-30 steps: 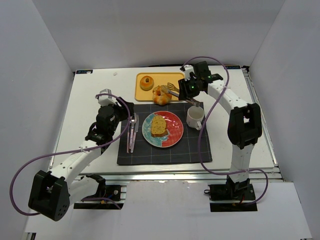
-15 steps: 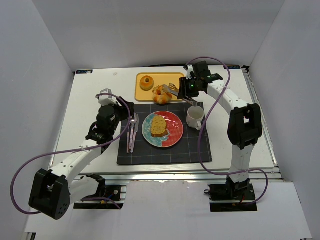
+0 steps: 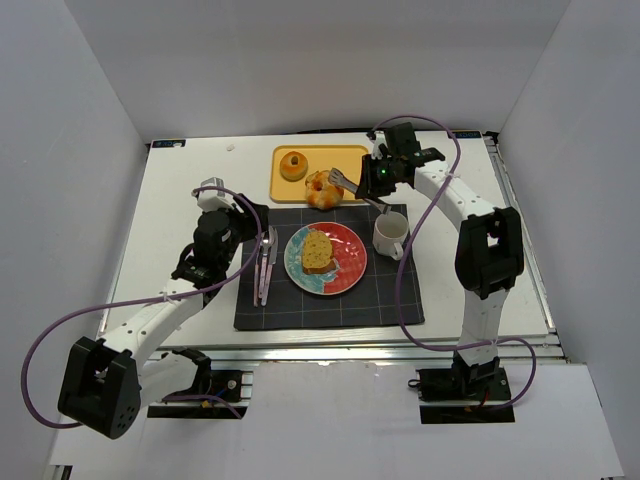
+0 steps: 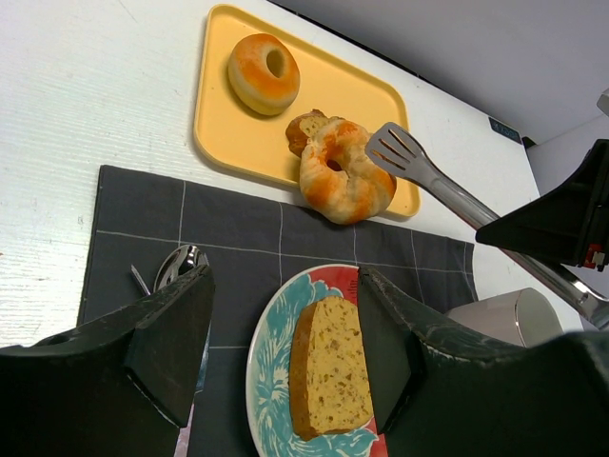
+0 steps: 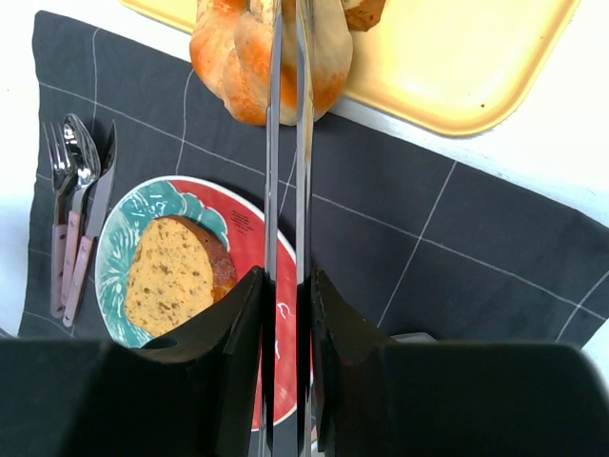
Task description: Place the bread
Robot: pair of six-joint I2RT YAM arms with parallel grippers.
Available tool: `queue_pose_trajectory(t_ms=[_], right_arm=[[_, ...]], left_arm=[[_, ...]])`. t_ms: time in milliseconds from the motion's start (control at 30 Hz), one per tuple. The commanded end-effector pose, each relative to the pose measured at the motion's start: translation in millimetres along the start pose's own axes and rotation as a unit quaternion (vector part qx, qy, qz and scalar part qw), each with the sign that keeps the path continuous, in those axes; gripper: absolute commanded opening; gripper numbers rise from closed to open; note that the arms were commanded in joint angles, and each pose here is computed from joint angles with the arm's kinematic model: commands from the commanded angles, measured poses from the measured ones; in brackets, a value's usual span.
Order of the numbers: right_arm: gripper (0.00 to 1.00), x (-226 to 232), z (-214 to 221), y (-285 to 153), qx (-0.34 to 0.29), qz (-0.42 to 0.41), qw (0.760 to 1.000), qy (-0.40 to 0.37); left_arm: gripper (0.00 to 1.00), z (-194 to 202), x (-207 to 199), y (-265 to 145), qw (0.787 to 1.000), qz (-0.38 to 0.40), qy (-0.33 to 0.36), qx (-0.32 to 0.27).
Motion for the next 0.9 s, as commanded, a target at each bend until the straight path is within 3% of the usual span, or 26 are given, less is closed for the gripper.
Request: queue_pose_trajectory(t_ms=[0,167,433,633,867], right_arm=[[0.09,18,-25,-28,-0.056,-0.024,0.998,-0.011],[0.0,25,-53,-51,-0.104,-0.044,0.993,-0.015],[0.0,27,-79,-81,-0.154,-0.082,0.985,-0.012],[0.0,41,-54,-92,-0.112,-0.152,0.98,-0.063],[0.0,53,7,-114,-0.053,-0.246,0.949,-0.189]], left_arm=[[0.71,-20,-11,-1,1.0,0.016,-0.005,-0.021],[0.71,-20,-11,-1,1.0,0.015,-0.005,-0.022],[0.71,-23,-12,-2,1.0,0.015,-0.008,-0.026],[0.71,-24,-11,-4,0.999,0.012,-0.007,-0.029],[0.71,-22,-5,-8,0.999,0.003,-0.007,-0.033]])
Point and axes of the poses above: each gripper's point midway between its finger pads, its own y axis out along the fingers, its own x axis along the line the jaws close on, z = x × y, the point moved 4 cm from there along -y, back along the fingers, and after that the axes turned 4 degrees about y, right-handed, at the moved point
